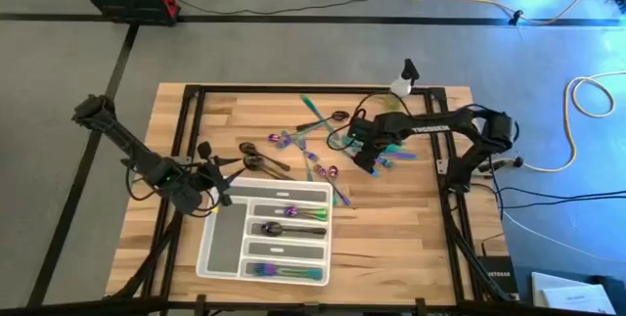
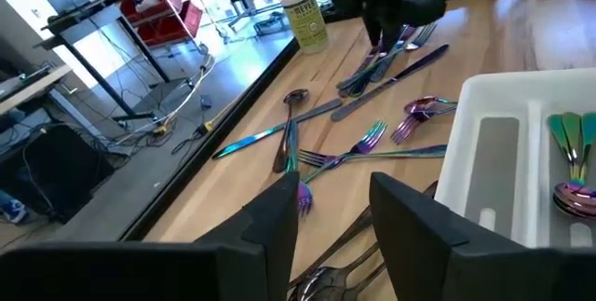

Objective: Sort silverware
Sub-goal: Put the blue fork into the white silverware tray

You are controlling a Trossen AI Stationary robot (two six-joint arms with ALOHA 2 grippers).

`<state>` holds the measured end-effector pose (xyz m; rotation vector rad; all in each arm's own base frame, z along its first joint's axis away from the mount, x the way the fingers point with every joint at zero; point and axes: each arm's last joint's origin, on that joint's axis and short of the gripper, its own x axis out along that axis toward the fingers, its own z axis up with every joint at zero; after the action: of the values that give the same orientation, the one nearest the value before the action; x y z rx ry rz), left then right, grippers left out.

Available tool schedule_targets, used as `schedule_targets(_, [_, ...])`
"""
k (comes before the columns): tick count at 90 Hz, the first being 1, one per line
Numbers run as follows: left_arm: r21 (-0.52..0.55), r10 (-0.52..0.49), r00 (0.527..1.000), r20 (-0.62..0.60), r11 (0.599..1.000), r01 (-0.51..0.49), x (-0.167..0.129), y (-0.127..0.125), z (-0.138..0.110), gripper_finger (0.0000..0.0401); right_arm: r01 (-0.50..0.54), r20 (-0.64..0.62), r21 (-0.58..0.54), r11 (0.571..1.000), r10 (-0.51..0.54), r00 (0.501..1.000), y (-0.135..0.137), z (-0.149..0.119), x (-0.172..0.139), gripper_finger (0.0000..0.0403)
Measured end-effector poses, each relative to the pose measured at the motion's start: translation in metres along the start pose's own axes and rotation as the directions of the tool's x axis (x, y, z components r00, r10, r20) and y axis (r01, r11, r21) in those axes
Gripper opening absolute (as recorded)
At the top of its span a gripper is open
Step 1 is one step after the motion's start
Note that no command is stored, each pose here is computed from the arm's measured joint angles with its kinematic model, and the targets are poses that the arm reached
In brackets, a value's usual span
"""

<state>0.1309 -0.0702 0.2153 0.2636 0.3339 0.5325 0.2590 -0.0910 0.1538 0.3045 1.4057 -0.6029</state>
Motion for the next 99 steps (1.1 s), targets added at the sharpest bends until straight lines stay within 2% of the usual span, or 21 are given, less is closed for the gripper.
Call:
schedule_targets(18, [-0.006, 0.000, 1.000, -0.004, 1.000, 0.000, 0.000, 0.000, -0.001, 0.0119, -0.015, -0.030, -0.025, 1.000, 0.015, 0.999, 0.004, 0.004, 0.017, 0.0111])
schedule_targets(38, [-0.003, -0.002, 1.000, -0.008, 1.000, 0.002, 0.000, 0.000, -0.001, 0.0119, -0.005, -0.039, -0.034, 0.999, 0.004, 0.999, 0.005, 0.005, 0.021, 0.0104])
schedule_targets(64, [-0.011, -0.002, 1.000, -0.010, 1.000, 0.002, 0.000, 0.000, -0.002, 0.0119, -0.001, -0.028, -0.033, 0.999, 0.001, 1.000, 0.005, 0.005, 0.021, 0.0008])
schedule_targets(83, [-0.010, -0.002, 1.000, -0.010, 1.000, 0.002, 0.000, 0.000, -0.002, 0.0119, -0.002, -0.014, -0.006, 1.000, 0.002, 1.000, 0.005, 0.005, 0.018, 0.0011])
schedule_targets(99, [-0.009, -0.002, 1.000, -0.010, 1.000, 0.001, 0.000, 0.000, -0.002, 0.0119, -0.039, 0.049, 0.014, 0.999, 0.038, 0.998, 0.007, 0.003, 0.001, 0.0004])
